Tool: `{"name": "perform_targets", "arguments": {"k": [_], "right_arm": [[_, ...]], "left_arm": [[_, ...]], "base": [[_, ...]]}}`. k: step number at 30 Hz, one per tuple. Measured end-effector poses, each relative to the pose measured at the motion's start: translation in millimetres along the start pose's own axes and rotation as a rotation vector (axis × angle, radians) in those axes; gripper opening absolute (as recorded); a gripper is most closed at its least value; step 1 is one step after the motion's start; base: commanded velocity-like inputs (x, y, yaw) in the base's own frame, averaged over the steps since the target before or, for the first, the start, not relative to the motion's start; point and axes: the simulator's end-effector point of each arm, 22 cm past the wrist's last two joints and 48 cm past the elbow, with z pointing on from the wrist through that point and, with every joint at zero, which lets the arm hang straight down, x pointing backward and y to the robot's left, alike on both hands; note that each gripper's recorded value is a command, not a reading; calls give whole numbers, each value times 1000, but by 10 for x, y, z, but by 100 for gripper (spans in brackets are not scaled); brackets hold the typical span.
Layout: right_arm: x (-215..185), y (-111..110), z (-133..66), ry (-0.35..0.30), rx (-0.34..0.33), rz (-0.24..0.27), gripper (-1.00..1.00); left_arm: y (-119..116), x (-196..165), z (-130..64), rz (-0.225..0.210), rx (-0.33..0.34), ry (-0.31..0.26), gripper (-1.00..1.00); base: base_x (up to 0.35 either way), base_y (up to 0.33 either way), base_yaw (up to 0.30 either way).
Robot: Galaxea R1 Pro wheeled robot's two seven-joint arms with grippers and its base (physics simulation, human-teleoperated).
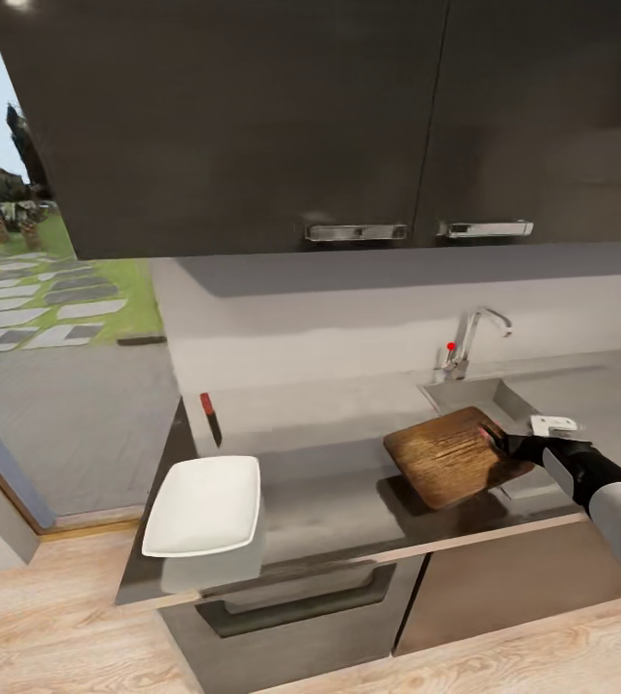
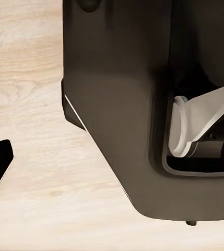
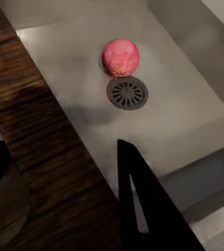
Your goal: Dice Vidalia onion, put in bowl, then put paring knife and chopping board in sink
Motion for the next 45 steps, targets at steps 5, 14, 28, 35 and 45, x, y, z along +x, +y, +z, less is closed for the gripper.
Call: {"name": "perform_targets", "arguments": {"k": [5, 14, 28, 35, 45], "right_arm": [[6, 11, 3, 2, 3, -1, -100], [104, -53, 0, 47, 45, 7, -100], [108, -77, -1, 50, 75, 14, -100], [110, -65, 0, 50, 74, 12, -100], [112, -212, -15, 50, 138, 13, -100]], "left_arm": [[-2, 0, 0, 0, 0, 0, 100], [1, 16, -3, 0, 0, 3, 100], [0, 34, -6, -1, 0, 7, 100], [2, 36, -7, 0, 0, 8, 100], [0, 36, -7, -1, 0, 8, 100]], "base": [[0, 302, 0], [0, 263, 0], [0, 13, 61], [0, 0, 273], [0, 0, 190]]}}
